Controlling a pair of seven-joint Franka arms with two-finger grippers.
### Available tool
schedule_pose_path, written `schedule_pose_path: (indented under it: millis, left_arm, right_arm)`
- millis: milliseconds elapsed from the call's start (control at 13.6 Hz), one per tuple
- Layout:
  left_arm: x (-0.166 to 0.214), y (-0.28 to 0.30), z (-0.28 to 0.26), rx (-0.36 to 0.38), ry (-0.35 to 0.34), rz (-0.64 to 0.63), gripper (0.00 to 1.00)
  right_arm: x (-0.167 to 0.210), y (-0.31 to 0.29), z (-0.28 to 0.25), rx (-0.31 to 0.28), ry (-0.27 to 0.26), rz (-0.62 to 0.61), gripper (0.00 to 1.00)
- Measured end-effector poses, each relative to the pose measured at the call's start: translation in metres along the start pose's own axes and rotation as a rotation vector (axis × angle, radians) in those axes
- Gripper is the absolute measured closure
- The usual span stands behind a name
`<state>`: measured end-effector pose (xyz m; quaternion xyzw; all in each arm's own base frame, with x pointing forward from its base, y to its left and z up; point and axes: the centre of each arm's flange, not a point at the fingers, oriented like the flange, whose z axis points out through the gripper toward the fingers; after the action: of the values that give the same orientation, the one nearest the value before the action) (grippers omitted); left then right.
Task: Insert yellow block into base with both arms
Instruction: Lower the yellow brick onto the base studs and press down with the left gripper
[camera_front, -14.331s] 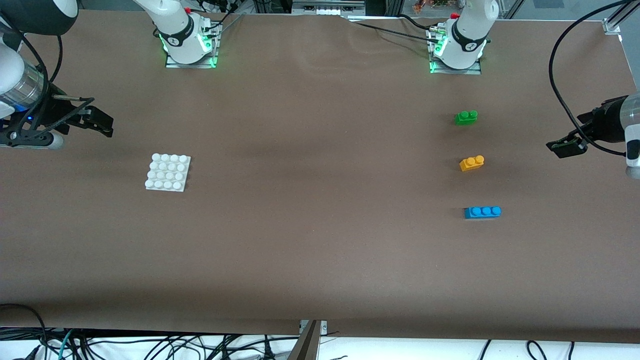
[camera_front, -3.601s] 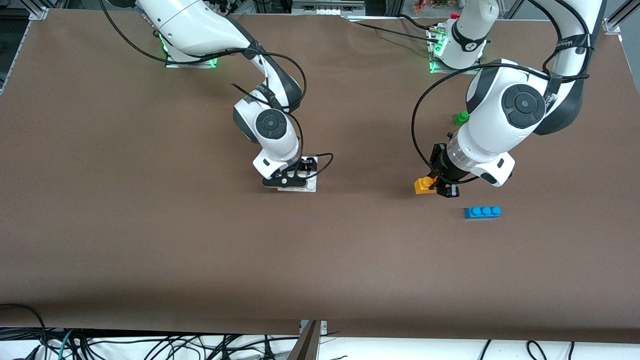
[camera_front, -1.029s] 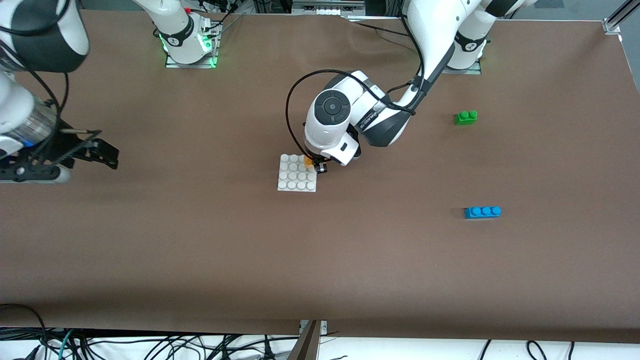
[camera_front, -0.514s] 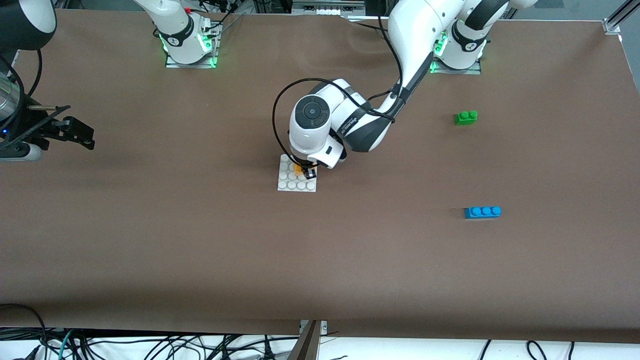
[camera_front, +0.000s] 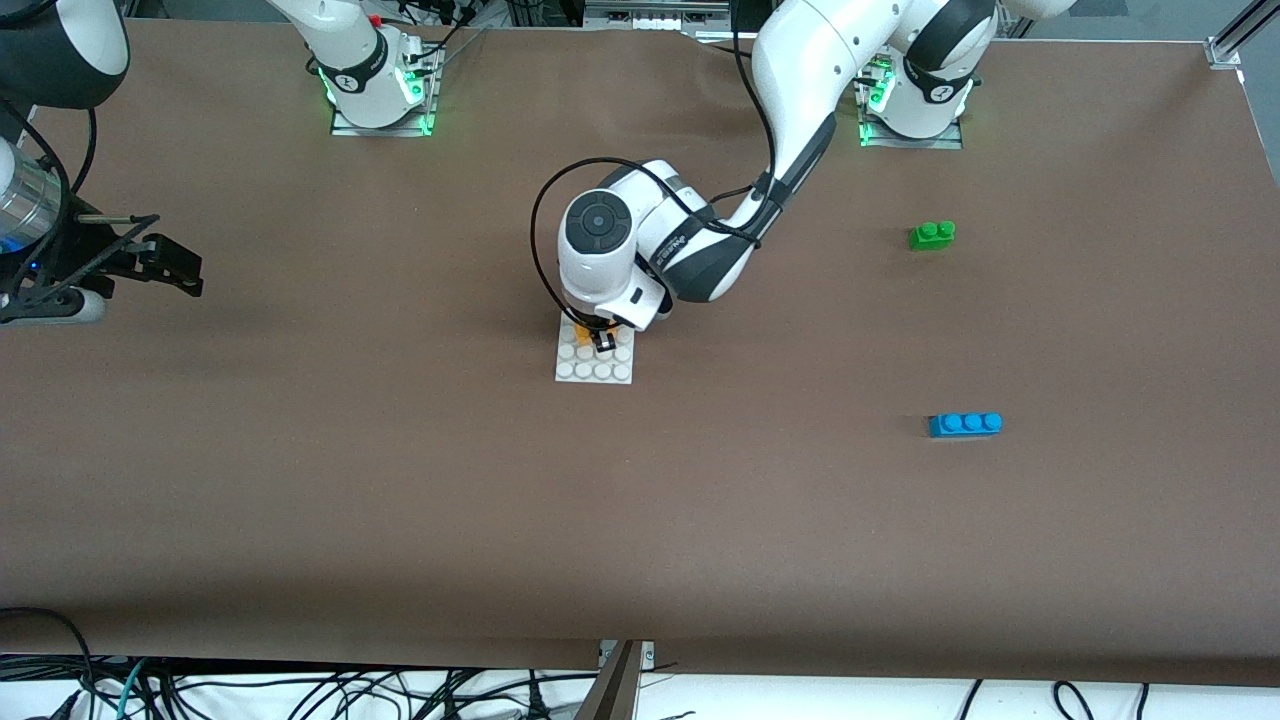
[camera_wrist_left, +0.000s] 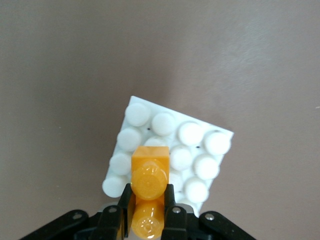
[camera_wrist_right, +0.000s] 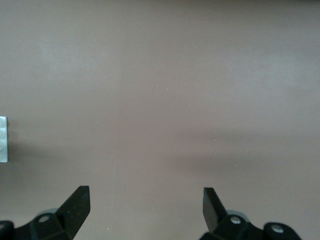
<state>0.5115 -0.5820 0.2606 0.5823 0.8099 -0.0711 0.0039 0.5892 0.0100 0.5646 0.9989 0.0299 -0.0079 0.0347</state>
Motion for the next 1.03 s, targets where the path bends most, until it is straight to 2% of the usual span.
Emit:
schedule_pose_path:
  millis: [514,1029]
  left_arm:
    - [-0.003,-0.008,0.011,-0.003,0.006,0.025,0.73]
    - [-0.003,-0.007,0.011,-0.006,0.003,0.053,0.73]
  right_arm:
    - [-0.008,0.016,-0.015,-0.002,0.025,0.027,0.0]
    - [-0.009,0.014,-0.013,-0.002,0.01,0.024,0.0]
